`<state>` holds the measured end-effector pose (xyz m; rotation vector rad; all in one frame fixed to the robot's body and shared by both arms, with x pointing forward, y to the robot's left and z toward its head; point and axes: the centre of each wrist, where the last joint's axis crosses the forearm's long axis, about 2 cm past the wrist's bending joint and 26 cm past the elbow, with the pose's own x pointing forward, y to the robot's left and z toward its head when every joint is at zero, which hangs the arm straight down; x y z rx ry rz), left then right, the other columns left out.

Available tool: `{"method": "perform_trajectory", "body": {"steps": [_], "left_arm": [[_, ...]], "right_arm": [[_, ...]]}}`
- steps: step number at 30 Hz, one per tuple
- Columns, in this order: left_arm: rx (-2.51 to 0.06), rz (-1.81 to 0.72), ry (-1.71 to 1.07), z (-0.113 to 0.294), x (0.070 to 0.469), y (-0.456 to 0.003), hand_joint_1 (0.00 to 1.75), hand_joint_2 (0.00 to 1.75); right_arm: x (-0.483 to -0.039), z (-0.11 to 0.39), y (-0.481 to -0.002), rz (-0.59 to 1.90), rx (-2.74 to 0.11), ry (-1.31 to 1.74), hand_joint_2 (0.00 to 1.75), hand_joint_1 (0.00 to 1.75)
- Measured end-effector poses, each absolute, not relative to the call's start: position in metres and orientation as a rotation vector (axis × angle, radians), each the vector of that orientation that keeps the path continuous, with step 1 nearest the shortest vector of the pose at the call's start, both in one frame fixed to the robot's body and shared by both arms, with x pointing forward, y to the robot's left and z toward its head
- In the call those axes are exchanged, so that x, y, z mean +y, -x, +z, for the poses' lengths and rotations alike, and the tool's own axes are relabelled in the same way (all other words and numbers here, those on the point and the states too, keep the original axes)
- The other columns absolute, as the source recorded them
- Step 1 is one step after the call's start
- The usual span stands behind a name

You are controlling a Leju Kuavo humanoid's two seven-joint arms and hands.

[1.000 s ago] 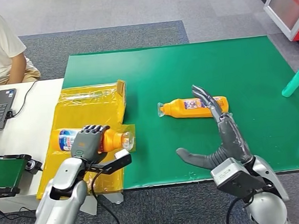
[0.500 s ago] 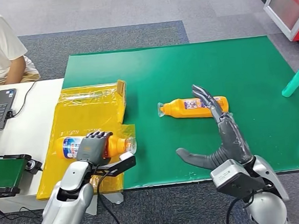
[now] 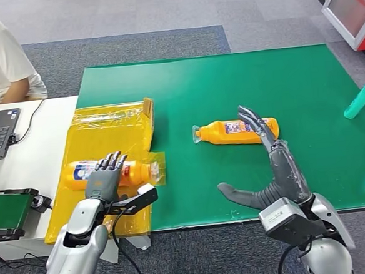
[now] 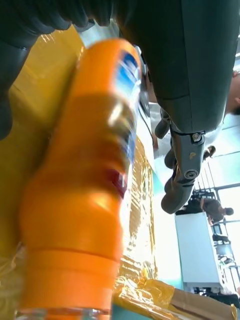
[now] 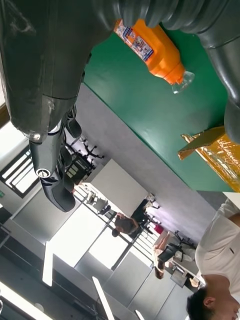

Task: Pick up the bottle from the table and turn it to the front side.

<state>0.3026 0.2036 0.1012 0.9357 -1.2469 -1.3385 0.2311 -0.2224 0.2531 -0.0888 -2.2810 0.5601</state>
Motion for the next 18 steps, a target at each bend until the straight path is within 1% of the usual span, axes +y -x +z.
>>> {"method": "perform_trajectory", "body": {"steps": [10, 18], "left_arm": [[-1.292, -1.337, -0.924, 0.103, 0.203, -0.303, 0.0, 1.75], [-1.377, -1.309, -0.919, 0.116, 0.193, -0.305, 0.0, 1.75]], "right_arm": [[-0.223, 0.253, -0.231, 0.566, -2.286, 0.09, 1.75, 0.0], [-0.224, 0.253, -0.232, 0.567, -2.284, 0.096, 1.75, 0.0]]}}
